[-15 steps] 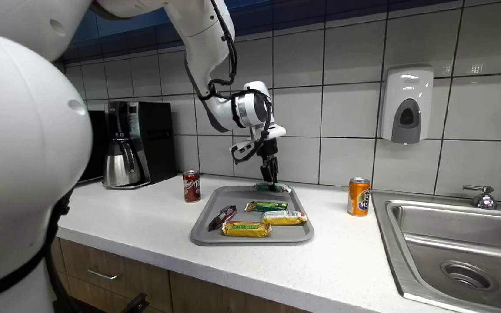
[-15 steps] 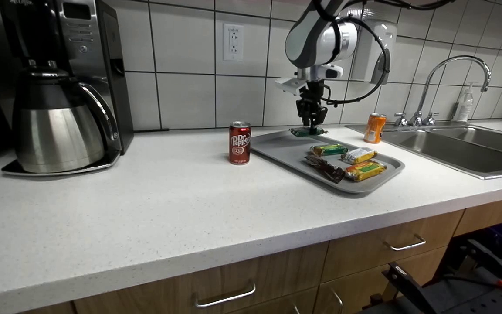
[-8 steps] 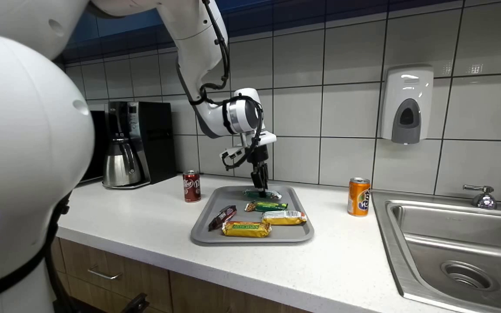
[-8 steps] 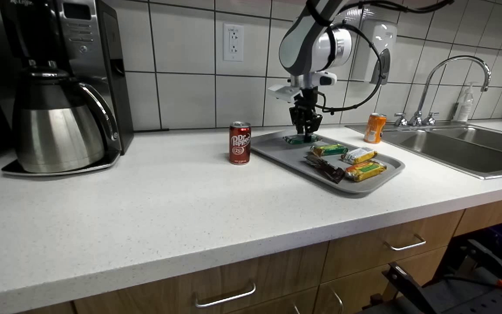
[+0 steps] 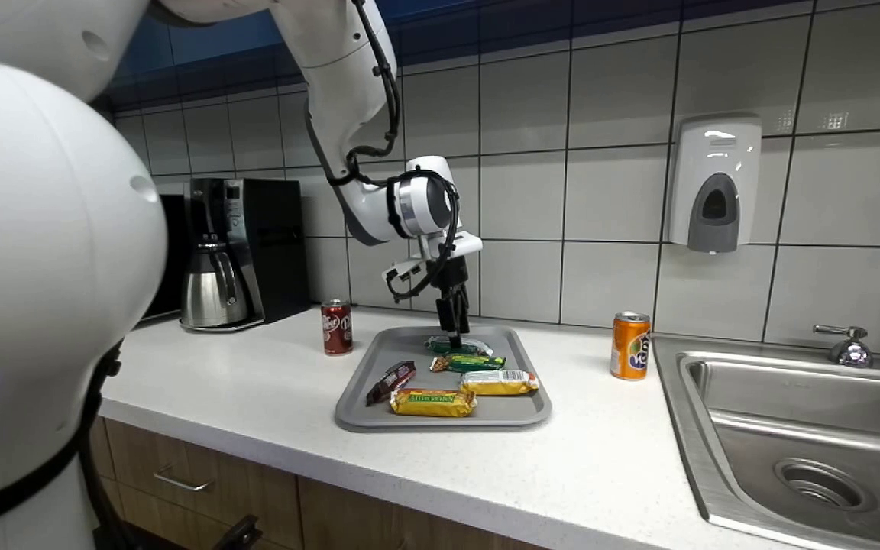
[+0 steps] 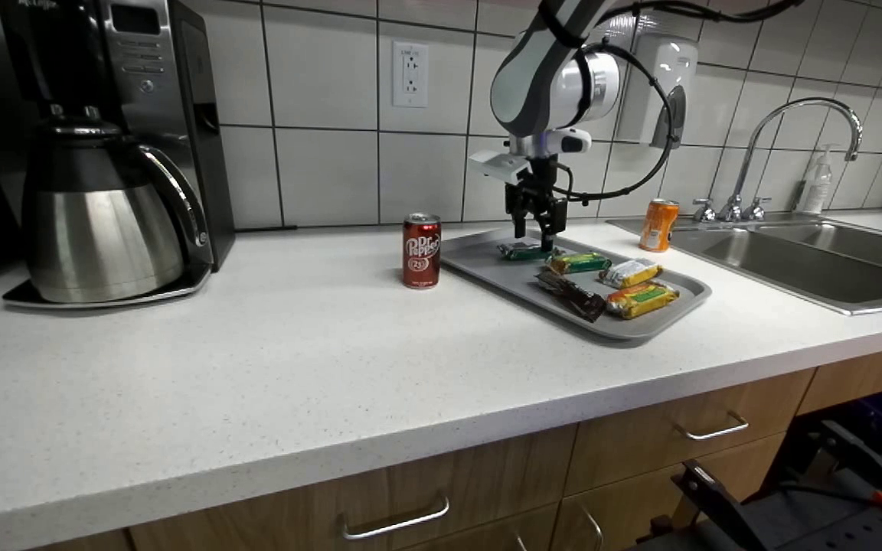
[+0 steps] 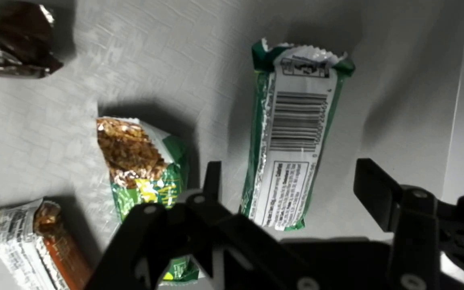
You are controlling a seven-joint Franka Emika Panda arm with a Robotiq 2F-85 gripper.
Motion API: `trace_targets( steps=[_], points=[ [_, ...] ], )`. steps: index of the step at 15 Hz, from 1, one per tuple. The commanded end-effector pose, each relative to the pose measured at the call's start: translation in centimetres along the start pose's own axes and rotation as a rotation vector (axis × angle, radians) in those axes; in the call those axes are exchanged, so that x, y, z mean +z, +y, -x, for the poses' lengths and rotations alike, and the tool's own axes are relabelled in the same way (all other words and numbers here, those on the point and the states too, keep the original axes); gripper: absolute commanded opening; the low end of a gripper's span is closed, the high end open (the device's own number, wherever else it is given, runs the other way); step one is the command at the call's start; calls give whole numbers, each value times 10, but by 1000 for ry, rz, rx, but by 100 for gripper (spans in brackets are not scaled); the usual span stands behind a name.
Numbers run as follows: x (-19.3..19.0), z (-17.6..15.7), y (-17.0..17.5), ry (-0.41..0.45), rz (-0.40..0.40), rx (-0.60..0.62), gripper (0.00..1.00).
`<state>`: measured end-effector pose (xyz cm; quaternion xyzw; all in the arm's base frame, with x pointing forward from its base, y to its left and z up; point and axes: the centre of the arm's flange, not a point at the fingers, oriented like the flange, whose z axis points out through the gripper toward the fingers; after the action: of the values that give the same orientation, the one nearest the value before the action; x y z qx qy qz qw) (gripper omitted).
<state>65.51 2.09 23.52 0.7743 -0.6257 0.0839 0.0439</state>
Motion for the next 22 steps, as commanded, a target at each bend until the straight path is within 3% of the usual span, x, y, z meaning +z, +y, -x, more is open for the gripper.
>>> trace_targets(
  steps=[1, 12, 22],
  points=[
    [-30, -2, 24, -11, -44, -34, 100],
    [-79, -5, 97, 17, -91, -276, 100],
    [-92, 13, 189, 0, -129, -492, 100]
  ],
)
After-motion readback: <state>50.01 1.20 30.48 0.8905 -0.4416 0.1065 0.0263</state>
